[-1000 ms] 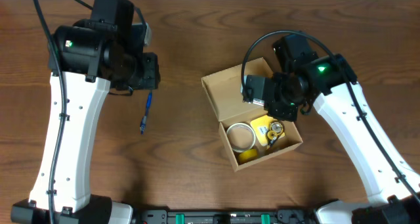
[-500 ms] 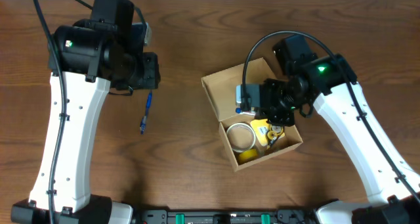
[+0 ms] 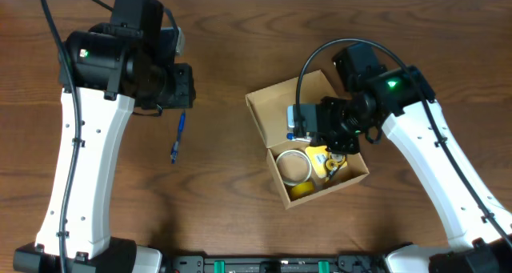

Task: Pack container
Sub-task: 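Lower the blue marker into the box beside the tape rolls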

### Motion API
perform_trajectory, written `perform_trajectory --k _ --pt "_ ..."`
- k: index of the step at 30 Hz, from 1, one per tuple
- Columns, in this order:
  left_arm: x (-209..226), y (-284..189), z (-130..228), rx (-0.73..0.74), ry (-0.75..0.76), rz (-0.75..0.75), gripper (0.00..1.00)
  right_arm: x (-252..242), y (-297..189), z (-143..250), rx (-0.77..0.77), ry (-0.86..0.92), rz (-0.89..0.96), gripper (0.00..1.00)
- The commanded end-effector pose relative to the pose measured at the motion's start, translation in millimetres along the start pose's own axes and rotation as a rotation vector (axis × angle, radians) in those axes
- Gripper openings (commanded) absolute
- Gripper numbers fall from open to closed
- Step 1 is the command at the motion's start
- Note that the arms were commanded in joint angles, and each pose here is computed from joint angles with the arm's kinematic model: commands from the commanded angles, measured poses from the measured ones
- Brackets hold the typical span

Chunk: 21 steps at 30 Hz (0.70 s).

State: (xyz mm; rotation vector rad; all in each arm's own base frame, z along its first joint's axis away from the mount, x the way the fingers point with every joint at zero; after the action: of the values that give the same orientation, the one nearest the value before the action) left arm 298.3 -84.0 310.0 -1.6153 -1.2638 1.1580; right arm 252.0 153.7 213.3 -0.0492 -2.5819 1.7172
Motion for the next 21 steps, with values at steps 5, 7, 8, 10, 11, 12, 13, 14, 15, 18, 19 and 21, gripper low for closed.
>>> perform_trajectory --k 5,7,8,10,11,12,13,14,15,18,19,21 --pt "1 -4 3 -0.001 0.01 -0.006 0.44 -11 12 24 0.036 0.089 0.01 0.09" --pt "1 -4 5 0.007 0.009 -0.008 0.44 -13 20 27 0.023 0.102 -0.001 0.08" --pt "1 -4 6 0.01 0.008 -0.008 0.44 -13 23 29 0.024 0.106 -0.006 0.08" --pt "1 -4 7 0.015 0.007 -0.009 0.44 -13 36 37 0.036 0.122 -0.027 0.07" --pt "1 -4 7 0.015 0.007 -0.009 0.44 -11 40 41 0.042 0.131 -0.039 0.07" --pt "1 -4 7 0.015 0.007 -0.009 0.45 -9 45 44 0.05 0.14 -0.056 0.07" --pt "1 -4 7 0.015 0.008 -0.009 0.44 -7 51 47 0.056 0.146 -0.071 0.07" --pt "1 -4 7 0.014 0.008 -0.009 0.44 -5 58 51 0.063 0.151 -0.084 0.07" --pt "1 -4 7 0.013 0.008 -0.009 0.45 -3 61 53 0.066 0.155 -0.093 0.07" --pt "1 -4 5 0.008 0.009 -0.008 0.45 5 67 58 0.08 0.168 -0.123 0.06" --pt "1 -4 5 0.004 0.009 -0.007 0.45 6 67 59 0.083 0.17 -0.131 0.06" --pt "1 -4 3 -0.005 0.01 -0.006 0.45 9 66 58 0.078 0.174 -0.145 0.06"
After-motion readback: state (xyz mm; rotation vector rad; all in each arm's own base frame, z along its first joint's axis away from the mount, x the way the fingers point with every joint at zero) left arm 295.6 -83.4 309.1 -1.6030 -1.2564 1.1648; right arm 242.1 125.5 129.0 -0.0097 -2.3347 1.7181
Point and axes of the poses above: each gripper's point midway between its finger pads, its own y axis out along the fingers, its own x axis along the line the jaws close on, z = x × y, the point moved 3 cm from there along -y, back along the fingers, and after that the axes turned 2 degrees about y, right-handed, at the moved point
